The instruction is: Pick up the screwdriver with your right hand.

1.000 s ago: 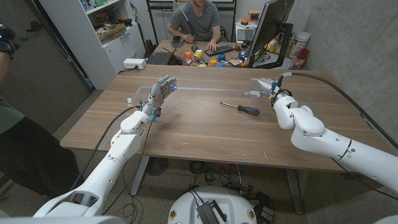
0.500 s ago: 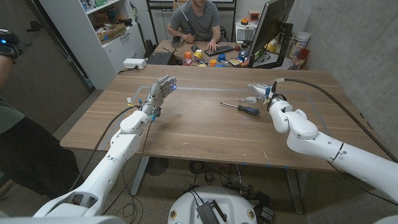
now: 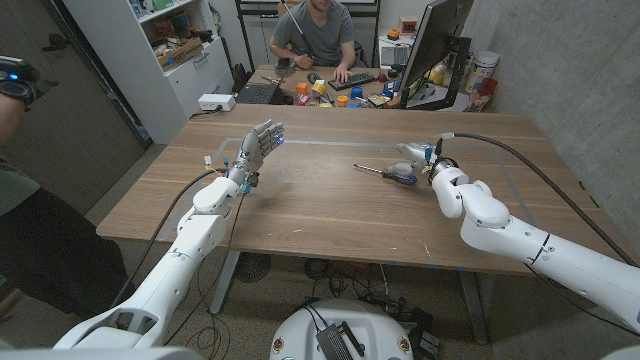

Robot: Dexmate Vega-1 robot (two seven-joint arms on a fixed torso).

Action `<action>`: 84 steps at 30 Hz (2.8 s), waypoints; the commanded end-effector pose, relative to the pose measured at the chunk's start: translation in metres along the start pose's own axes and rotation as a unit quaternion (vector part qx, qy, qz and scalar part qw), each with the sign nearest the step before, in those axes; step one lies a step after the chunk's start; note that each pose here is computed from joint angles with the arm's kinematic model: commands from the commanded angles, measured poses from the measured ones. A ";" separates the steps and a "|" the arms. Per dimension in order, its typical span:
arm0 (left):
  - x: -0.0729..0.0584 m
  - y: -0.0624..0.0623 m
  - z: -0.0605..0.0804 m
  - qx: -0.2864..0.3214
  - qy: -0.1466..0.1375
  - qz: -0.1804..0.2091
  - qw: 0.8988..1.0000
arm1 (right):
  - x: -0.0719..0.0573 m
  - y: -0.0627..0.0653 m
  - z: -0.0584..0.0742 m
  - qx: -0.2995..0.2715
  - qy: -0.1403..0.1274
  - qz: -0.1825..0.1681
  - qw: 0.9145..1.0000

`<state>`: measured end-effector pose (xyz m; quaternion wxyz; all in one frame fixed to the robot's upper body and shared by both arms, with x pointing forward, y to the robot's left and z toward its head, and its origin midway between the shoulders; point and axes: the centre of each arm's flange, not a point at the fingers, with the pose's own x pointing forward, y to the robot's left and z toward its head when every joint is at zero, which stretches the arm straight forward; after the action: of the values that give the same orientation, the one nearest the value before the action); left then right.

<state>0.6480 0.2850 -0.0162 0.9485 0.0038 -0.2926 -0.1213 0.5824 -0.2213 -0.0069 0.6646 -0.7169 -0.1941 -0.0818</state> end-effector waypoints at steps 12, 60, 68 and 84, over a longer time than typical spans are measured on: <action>0.000 -0.002 0.000 0.001 0.000 -0.001 1.000 | 0.005 0.032 0.010 -0.015 -0.021 0.040 0.999; -0.002 -0.003 -0.004 -0.008 -0.011 -0.006 1.000 | 0.001 0.042 0.004 0.010 -0.018 -0.045 0.999; -0.003 -0.004 -0.004 -0.010 -0.013 -0.006 1.000 | -0.002 -0.002 -0.008 0.063 -0.017 -0.091 0.994; 0.000 -0.003 -0.008 -0.014 -0.009 -0.013 1.000 | -0.005 -0.125 -0.043 0.040 -0.016 -0.209 0.977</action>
<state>0.6475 0.2825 -0.0218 0.9437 -0.0059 -0.3037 -0.1311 0.5686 -0.2398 0.0303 0.6862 -0.6455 -0.3016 -0.1468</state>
